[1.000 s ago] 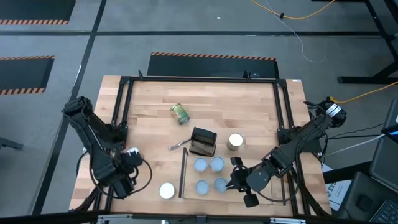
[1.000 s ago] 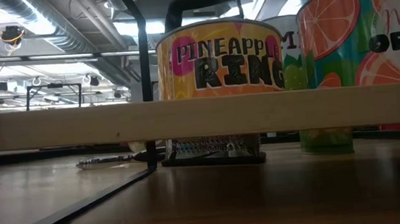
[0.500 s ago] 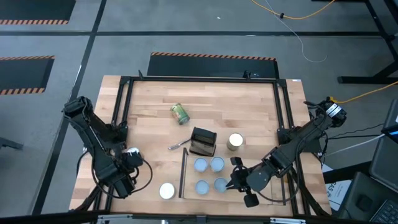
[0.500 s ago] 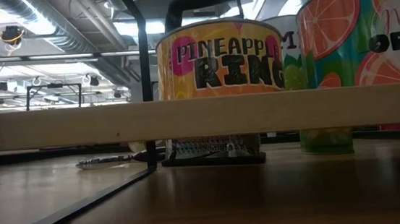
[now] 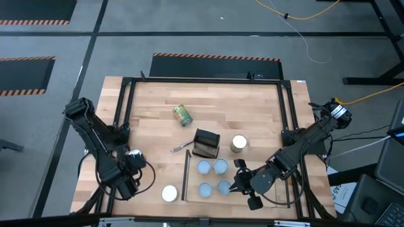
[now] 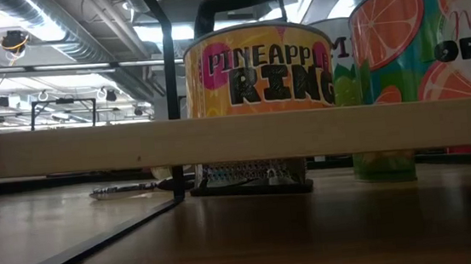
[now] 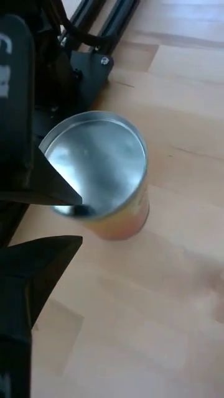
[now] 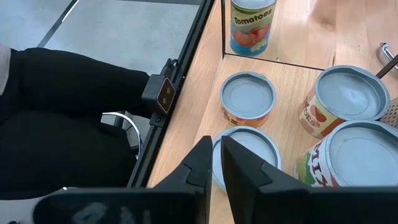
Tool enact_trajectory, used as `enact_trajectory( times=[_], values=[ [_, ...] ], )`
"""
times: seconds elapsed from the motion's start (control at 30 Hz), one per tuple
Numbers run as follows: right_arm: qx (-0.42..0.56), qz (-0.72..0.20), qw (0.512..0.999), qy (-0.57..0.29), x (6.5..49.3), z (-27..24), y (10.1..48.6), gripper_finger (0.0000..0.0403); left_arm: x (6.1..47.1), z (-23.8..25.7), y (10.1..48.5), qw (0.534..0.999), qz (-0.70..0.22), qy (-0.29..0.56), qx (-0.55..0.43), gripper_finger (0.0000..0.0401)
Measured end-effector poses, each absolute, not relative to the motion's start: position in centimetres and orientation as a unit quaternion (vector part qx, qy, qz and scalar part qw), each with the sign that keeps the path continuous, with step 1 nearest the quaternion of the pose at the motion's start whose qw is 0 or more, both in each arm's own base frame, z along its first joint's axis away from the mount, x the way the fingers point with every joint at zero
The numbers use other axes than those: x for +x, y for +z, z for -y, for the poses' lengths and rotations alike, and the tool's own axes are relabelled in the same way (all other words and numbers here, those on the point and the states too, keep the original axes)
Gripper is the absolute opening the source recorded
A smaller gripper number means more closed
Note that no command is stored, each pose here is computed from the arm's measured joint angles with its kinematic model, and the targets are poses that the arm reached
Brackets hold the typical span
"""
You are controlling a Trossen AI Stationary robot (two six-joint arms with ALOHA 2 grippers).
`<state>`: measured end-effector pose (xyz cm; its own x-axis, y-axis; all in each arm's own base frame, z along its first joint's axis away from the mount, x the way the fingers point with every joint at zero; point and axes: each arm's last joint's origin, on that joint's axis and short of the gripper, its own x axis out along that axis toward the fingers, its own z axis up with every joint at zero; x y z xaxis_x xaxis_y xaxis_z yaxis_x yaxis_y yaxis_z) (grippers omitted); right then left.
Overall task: Pick and place cans onto a shelf
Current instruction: Put the canned pineapple on the shelf
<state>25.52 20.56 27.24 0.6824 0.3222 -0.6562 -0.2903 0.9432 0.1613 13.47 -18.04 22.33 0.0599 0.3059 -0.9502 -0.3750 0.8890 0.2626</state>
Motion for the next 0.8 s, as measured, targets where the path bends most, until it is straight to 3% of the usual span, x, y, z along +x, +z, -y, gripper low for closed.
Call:
enact_trajectory(
  times=[0.47,0.7,0.8],
  values=[
    [0.022,-0.362,0.917,0.167,25.5,-20.6,27.2,0.0039,13.7,17.2,20.9,0.726,-0.641,0.249,-0.024,0.0077],
    [0.022,-0.362,0.917,0.167,25.5,-20.6,27.2,0.0039,13.7,17.2,20.9,0.731,-0.634,0.250,-0.023,0.0012],
    [0.022,-0.362,0.917,0.167,25.5,-20.6,27.2,0.0039,13.8,17.2,21.0,0.734,-0.628,0.255,-0.032,0.0007]
  ],
)
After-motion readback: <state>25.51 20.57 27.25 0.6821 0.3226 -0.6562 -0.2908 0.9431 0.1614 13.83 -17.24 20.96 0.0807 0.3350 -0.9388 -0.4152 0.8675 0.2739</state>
